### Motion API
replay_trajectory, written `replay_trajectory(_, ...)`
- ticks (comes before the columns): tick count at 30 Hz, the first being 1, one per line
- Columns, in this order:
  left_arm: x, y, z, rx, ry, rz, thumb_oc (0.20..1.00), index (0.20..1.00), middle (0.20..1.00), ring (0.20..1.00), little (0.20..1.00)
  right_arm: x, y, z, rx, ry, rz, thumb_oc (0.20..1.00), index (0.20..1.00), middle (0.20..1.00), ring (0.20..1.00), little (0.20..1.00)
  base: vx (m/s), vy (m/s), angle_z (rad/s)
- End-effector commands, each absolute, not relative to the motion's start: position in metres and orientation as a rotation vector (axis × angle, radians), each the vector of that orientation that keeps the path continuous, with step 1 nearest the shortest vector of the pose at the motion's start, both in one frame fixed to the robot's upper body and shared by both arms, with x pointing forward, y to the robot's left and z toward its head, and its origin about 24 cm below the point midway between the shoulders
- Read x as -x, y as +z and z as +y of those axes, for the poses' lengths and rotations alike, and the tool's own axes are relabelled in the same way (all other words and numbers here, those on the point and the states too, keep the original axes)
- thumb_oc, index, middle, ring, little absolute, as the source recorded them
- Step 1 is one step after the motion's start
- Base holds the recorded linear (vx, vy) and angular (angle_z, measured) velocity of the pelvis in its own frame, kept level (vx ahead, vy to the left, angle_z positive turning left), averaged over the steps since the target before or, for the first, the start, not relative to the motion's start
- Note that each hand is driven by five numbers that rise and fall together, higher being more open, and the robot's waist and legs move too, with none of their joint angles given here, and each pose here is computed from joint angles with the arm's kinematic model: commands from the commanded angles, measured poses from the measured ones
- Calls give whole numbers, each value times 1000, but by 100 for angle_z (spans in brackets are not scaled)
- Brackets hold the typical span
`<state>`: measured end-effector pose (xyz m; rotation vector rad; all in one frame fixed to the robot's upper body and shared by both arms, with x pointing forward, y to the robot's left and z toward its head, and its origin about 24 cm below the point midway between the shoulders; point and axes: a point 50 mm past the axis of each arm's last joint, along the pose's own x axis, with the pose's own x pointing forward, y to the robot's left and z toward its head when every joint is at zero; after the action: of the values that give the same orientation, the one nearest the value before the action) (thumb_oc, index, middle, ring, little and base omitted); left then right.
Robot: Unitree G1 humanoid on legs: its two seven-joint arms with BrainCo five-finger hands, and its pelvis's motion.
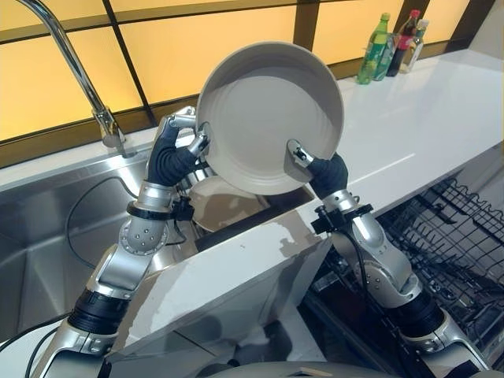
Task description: Pick up plates and place into dishwasher.
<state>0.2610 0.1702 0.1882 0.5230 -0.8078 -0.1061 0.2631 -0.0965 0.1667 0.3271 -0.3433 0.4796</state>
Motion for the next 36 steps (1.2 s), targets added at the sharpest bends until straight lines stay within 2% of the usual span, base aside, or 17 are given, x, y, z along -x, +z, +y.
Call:
replay_trajectory(1, -257, 198, 153, -515, -237, -879, 200, 200, 200, 200, 200, -262, 201, -92, -333, 534, -511, 200, 200, 200, 200, 200, 0, 0, 0)
replay_trajectory(2, -258, 196, 154, -510, -232, -861, 200, 200, 200, 200, 200, -262, 200, -93, -326, 521, -511, 200, 200, 200, 200, 200, 0, 0, 0)
replay_trajectory(3, -259, 195, 156, -501, -219, -847, 749, 749, 749, 749, 749, -264, 200, -95, -318, 500, -515, 200, 200, 200, 200, 200, 0, 0, 0)
replay_trajectory(4, -261, 194, 158, -490, -203, -825, 1000, 1000, 1000, 1000, 1000, -265, 200, -97, -309, 479, -525, 200, 200, 200, 200, 200, 0, 0, 0)
replay_trajectory(9, -268, 196, 181, -426, -22, -790, 1000, 1000, 1000, 1000, 1000, -269, 202, -113, -252, 382, -553, 200, 200, 200, 200, 200, 0, 0, 0)
replay_trajectory(17, -260, 218, 238, -409, 391, -868, 1000, 1000, 1000, 1000, 1000, -266, 198, -168, -25, 144, -571, 200, 200, 200, 200, 200, 2, -4, -9)
replay_trajectory(24, -253, 217, 266, -365, 538, -837, 1000, 1000, 1000, 1000, 1000, -257, 188, -212, 117, -30, -524, 200, 200, 200, 200, 200, 6, -4, -34)
replay_trajectory(30, -244, 207, 286, -343, 628, -789, 1000, 1000, 1000, 1000, 1000, -238, 159, -262, 304, -243, -366, 200, 200, 200, 200, 200, 8, -9, -28)
replay_trajectory(36, -235, 208, 305, -341, 730, -795, 1000, 1000, 1000, 1000, 1000, -218, 136, -303, 341, -403, -246, 200, 200, 200, 200, 200, -91, -5, -28)
